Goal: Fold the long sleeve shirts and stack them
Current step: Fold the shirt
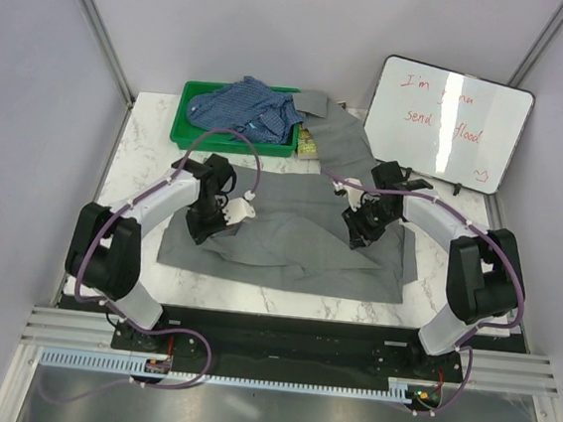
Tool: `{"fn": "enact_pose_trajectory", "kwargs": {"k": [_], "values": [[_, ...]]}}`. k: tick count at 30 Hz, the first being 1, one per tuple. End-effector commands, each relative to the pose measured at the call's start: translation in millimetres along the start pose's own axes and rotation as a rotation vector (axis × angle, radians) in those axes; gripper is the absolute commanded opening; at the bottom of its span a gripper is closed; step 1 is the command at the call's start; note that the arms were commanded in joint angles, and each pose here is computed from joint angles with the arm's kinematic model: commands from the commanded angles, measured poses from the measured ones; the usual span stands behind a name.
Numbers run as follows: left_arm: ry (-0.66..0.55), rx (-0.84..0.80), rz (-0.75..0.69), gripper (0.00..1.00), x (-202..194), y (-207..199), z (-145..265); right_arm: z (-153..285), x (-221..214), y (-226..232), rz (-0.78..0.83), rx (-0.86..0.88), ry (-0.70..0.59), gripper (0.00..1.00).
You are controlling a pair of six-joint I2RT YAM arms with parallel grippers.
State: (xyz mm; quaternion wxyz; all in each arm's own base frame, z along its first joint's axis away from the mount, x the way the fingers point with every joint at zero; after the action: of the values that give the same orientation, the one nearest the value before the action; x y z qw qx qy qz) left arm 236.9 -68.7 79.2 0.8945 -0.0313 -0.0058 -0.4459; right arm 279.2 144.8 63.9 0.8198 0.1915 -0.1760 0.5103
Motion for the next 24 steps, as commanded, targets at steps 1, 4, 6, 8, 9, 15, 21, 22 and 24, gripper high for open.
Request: {"fn": "enact_pose_trajectory", "kwargs": {"k": [1, 4, 6, 8, 9, 15, 21, 22, 24], "values": [[-0.067, 0.225, -0.138, 0.02, 9, 37, 22, 7, -3, 2, 0.027, -0.015, 0.004, 0.40], [-0.164, 0.302, -0.143, 0.02, 29, 46, 42, 2, -8, 2, 0.024, -0.006, 0.019, 0.40], [-0.242, 0.351, -0.147, 0.02, 42, 51, 61, 0, -10, 2, 0.019, -0.001, 0.025, 0.39], [-0.309, 0.374, -0.164, 0.02, 52, 50, 72, 0, -11, 2, 0.018, -0.001, 0.027, 0.39], [-0.323, 0.381, -0.186, 0.02, 52, 48, 75, 0, -11, 2, 0.018, -0.003, 0.028, 0.39], [-0.195, 0.369, -0.233, 0.04, 11, 41, 9, 2, -9, -1, 0.016, -0.009, 0.026, 0.39], [-0.123, 0.247, -0.263, 0.39, -30, 13, -39, 8, -6, 2, 0.022, -0.012, 0.023, 0.39], [-0.162, 0.238, -0.220, 0.48, -25, 18, -28, 10, -4, 1, 0.024, -0.015, 0.020, 0.39], [-0.234, 0.109, -0.127, 0.55, -17, 7, -18, 14, 2, 0, 0.028, -0.017, 0.009, 0.39]]}}
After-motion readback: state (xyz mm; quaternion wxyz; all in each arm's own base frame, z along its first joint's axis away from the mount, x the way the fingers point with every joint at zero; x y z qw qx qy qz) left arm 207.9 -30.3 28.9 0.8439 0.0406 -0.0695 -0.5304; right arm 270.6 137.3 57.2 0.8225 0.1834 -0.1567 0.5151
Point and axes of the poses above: each gripper's point midway between its finger pads, its own z axis back along the fingers, its own y axis along the line the jaws close on, x = y × z, the point moved 1 cm from there along z, back along the fingers, and after that the axes turned 13 degrees about z, right-handed, at the moved point
